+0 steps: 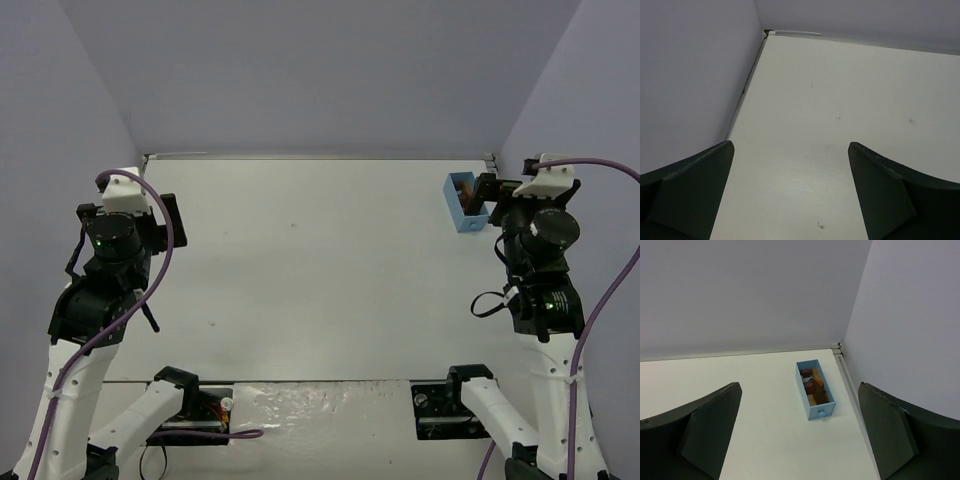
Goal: Build the wood block tower
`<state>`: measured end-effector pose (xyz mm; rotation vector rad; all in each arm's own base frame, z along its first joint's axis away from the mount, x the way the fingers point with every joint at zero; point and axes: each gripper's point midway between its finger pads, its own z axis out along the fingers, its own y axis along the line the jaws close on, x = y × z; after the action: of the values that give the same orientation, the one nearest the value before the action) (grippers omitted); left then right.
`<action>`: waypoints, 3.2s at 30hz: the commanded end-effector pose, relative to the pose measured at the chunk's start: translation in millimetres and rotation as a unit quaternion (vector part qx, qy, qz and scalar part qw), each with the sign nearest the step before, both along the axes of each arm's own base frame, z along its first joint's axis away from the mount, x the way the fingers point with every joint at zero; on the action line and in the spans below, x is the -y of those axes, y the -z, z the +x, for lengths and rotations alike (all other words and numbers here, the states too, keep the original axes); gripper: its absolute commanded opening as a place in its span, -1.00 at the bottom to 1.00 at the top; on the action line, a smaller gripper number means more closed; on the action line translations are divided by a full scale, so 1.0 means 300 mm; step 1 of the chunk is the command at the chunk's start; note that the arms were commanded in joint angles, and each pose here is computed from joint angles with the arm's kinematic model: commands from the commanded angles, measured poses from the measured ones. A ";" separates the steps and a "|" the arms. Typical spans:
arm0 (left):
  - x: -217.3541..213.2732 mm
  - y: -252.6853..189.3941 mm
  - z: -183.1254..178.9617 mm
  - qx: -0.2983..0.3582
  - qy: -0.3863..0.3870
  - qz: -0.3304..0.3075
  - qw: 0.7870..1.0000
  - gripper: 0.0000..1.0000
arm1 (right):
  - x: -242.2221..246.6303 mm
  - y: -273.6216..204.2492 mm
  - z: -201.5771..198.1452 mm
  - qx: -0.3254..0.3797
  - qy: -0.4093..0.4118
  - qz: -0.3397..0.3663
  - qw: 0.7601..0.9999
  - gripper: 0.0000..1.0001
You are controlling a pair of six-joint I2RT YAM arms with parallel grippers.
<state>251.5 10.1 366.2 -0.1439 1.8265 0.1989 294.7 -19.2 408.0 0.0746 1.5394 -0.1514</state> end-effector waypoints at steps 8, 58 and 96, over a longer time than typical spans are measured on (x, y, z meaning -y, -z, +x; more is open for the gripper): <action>0.045 0.062 0.049 -0.003 0.014 -0.029 0.999 0.94 | -0.147 0.185 0.281 -0.076 -0.086 0.023 0.993 1.00; 0.065 0.321 0.029 -0.140 0.034 0.001 0.990 0.94 | 0.451 1.024 0.925 -0.324 -0.050 0.014 0.945 -0.64; 0.042 0.438 -0.054 -0.143 -0.004 -0.044 0.989 0.94 | -0.352 0.906 0.320 -0.344 0.107 -0.457 0.813 -1.00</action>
<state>232.2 -3.6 229.5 -0.1327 2.1656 0.1652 398.7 92.2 100.1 -0.8272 2.1441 -0.9679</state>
